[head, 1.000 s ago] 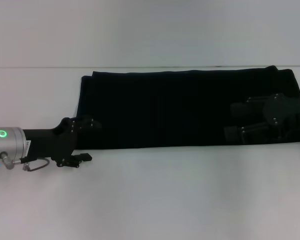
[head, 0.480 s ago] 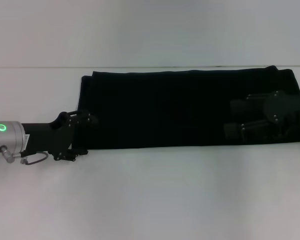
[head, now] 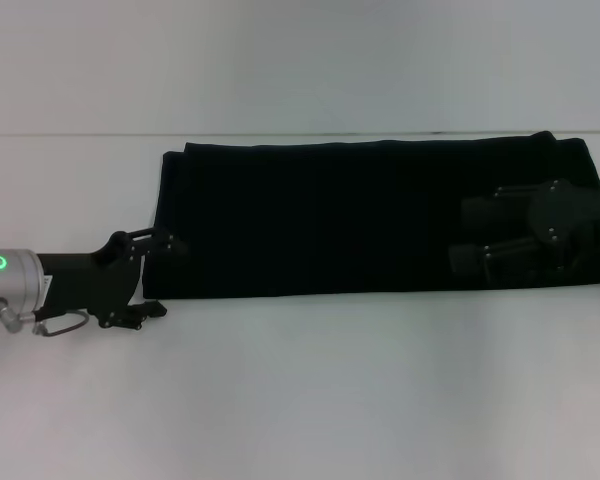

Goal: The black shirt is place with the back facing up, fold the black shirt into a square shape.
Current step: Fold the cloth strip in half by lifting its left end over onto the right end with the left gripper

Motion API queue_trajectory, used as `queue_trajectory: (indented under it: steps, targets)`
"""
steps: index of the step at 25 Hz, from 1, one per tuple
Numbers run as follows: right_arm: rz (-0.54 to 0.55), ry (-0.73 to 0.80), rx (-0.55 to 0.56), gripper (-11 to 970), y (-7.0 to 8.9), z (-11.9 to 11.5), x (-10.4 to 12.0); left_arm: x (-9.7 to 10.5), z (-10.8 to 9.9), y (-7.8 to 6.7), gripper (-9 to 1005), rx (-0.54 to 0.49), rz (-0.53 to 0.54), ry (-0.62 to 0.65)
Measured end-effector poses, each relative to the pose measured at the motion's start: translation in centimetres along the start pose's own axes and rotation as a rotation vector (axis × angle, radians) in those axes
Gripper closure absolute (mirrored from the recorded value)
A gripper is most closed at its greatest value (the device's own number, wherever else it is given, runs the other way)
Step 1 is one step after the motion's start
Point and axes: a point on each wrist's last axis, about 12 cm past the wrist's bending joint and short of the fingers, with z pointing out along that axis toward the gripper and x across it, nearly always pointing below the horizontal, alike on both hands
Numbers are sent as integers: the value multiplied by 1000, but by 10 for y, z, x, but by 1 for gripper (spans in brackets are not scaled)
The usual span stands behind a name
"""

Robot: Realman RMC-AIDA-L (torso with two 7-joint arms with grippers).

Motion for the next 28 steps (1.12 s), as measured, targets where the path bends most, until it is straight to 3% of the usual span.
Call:
queue_trajectory:
  steps: [15, 28]
  targets:
    - [-4, 0, -1, 56, 0, 2, -3, -4, -1, 1, 64, -5, 4, -35]
    - [-11, -3, 9, 55, -1, 1, -6, -9, 3, -7, 63, 0, 26, -65]
